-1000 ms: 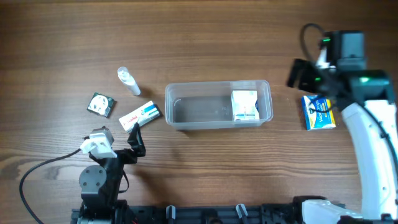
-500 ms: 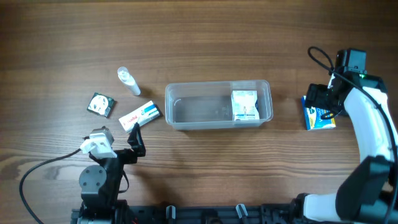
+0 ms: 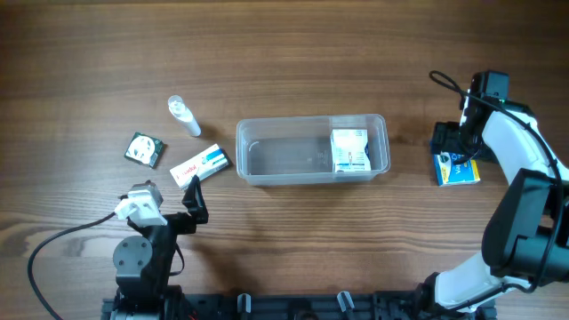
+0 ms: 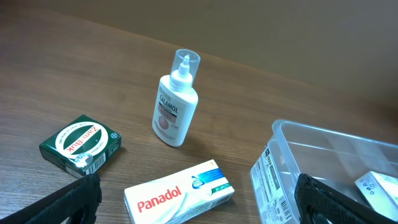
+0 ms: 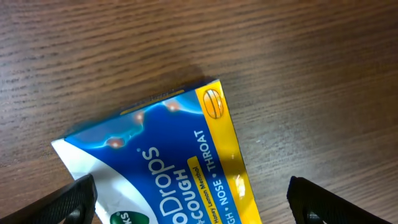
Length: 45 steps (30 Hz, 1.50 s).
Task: Pack container
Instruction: 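Move the right gripper to the blue Vicks VapoDrops box and grasp it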
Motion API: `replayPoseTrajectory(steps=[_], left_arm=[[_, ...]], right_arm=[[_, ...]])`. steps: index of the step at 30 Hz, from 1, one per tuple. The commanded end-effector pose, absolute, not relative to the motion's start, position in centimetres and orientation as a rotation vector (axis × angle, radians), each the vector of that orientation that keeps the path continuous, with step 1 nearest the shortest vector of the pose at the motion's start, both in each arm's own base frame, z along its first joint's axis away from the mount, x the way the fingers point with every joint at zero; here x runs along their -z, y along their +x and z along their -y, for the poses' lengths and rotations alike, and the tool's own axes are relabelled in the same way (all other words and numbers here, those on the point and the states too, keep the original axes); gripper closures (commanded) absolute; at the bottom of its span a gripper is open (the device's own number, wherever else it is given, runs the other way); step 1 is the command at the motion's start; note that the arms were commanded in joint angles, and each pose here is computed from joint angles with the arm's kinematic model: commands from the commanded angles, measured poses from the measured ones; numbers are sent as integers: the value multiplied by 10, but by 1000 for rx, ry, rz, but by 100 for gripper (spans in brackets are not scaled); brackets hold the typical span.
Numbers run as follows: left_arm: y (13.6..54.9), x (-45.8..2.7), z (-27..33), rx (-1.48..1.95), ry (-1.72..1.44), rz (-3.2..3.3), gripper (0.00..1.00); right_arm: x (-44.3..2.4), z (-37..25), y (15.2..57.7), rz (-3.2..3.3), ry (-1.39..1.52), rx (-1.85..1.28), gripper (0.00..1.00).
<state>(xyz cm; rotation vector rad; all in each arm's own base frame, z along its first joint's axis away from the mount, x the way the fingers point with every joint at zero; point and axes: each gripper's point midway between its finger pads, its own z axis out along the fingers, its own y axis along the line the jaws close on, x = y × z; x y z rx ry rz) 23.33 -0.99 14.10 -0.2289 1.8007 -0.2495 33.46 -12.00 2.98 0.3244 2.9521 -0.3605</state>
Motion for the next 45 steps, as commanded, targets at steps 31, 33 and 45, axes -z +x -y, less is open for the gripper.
replayPoseTrajectory(steps=[31,33,45], left_arm=[[233,-142,8,225,-219,-1791,0],[233,-142,8,225,-219,-1791,0],[233,-142,8,225,-219,-1791,0]], right_arm=[[5,81,324,-3107,428,-2,4],[-8,81,331,-3080,429,-9,3],[-37,86,342,-2998,416,20,0]])
